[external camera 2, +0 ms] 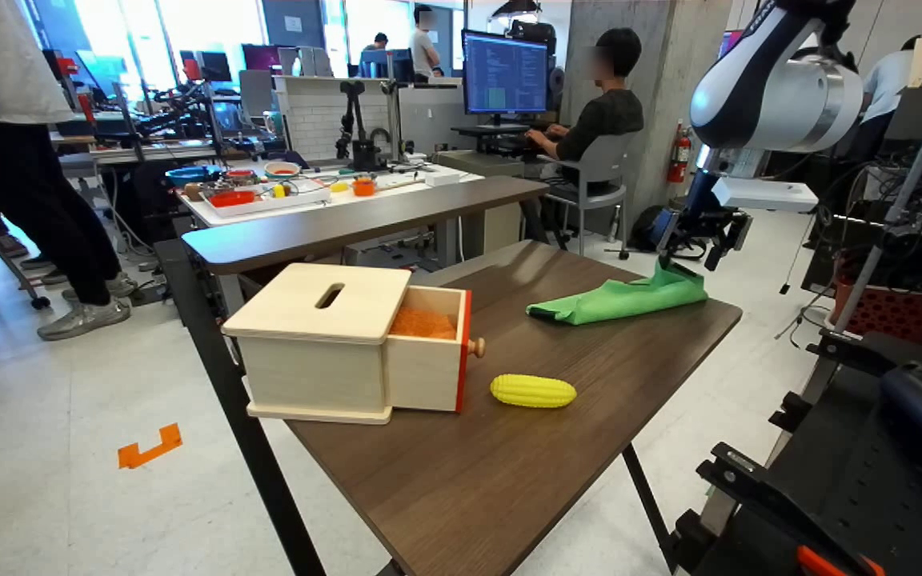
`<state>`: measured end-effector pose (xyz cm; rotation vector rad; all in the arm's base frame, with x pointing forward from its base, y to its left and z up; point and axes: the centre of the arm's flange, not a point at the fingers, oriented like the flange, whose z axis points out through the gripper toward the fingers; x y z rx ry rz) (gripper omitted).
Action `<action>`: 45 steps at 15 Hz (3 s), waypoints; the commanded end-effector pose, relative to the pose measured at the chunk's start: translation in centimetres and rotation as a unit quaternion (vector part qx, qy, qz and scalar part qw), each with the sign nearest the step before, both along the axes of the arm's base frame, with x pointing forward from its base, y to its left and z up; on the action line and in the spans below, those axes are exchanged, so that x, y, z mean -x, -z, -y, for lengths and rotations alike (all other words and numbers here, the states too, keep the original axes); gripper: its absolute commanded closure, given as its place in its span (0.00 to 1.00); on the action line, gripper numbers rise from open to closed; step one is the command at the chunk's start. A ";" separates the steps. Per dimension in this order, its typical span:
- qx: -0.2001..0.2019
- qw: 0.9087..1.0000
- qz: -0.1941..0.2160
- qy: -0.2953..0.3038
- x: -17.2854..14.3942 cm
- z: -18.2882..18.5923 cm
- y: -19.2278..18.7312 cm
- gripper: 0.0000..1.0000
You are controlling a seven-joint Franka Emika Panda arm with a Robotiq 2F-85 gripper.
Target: Fold the green cloth in half
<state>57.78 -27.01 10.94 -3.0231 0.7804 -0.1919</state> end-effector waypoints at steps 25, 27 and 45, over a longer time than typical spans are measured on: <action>-0.013 0.999 0.040 -0.008 -1.5 -2.7 -6.6 0.97; -0.016 0.998 0.055 -0.024 -2.6 -4.7 -7.8 0.97; -0.040 0.979 -0.028 -0.196 -1.9 -18.6 1.5 0.97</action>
